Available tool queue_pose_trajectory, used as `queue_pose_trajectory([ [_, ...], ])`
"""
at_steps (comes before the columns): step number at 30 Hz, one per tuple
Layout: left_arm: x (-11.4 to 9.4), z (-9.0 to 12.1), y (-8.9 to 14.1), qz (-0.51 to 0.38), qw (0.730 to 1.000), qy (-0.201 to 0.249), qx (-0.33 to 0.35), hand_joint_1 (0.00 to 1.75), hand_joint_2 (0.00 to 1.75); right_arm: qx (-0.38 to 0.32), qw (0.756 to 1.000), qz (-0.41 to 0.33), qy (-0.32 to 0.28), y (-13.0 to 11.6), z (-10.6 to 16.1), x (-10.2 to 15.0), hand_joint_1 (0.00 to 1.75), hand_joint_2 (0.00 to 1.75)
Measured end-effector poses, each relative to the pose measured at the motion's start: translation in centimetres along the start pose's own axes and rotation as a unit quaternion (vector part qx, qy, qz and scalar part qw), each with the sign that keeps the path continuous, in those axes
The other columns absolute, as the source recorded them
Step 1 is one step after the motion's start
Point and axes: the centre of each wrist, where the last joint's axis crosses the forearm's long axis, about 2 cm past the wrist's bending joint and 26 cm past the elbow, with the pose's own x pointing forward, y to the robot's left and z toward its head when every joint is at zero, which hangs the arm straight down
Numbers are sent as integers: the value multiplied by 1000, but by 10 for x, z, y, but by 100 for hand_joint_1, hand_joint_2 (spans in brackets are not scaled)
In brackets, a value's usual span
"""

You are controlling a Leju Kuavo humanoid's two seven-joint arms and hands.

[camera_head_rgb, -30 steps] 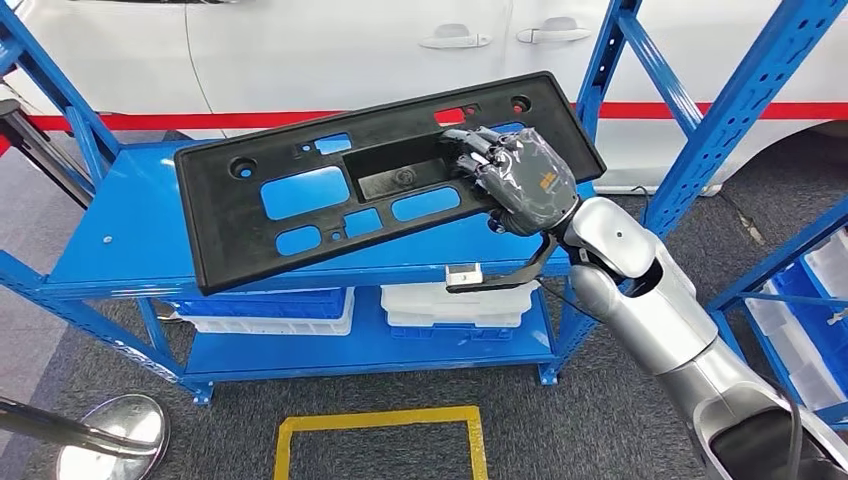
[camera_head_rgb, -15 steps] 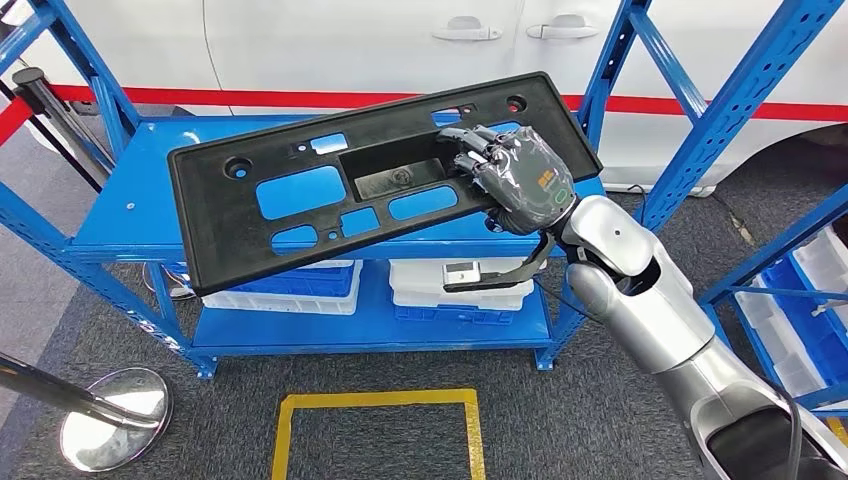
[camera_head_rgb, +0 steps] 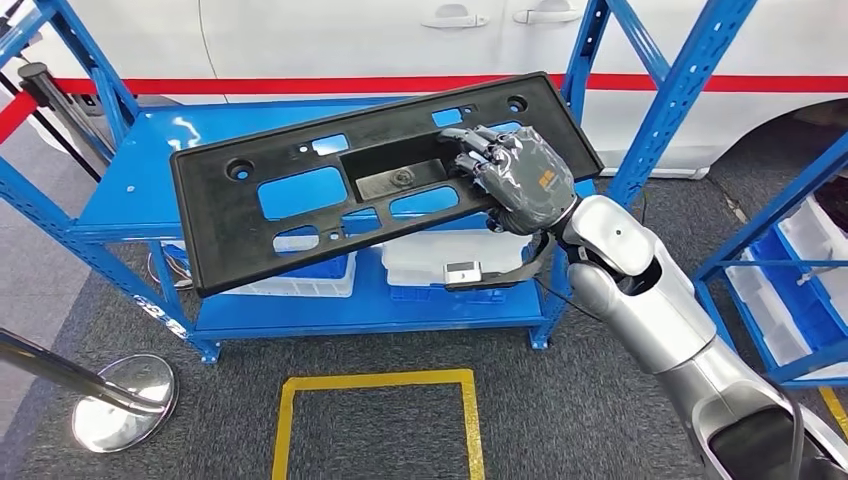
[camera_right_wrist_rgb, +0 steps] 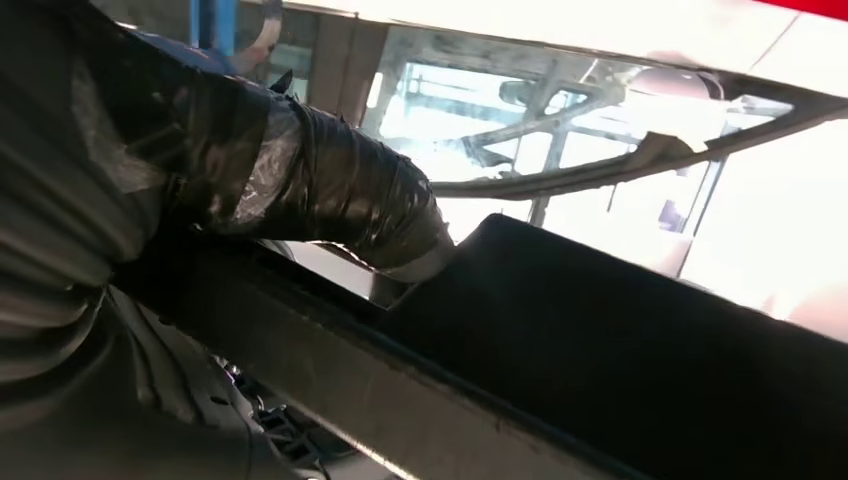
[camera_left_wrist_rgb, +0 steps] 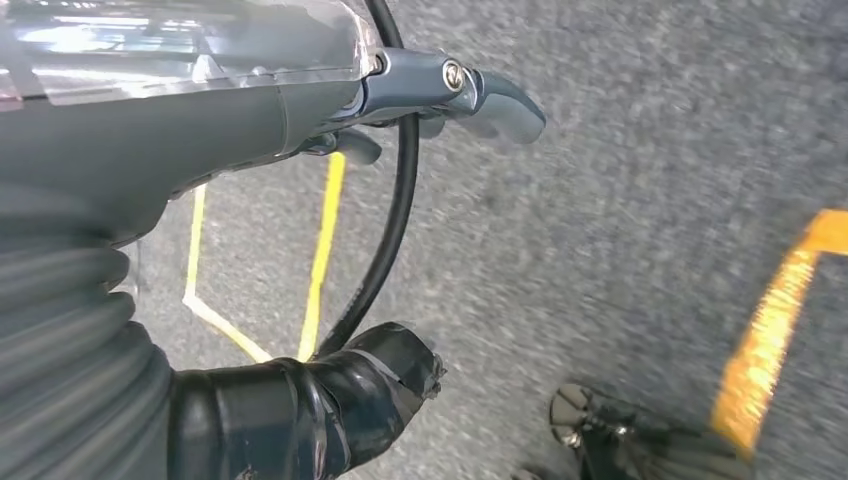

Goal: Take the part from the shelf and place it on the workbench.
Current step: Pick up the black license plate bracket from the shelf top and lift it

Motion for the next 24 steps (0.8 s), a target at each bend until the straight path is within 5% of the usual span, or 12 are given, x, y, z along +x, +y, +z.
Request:
queue_pose_trajectory([
  [24, 1, 0, 0, -8, 1000, -7, -2, 0, 175, 14, 1000, 4, -2, -2, 0, 0, 175, 175],
])
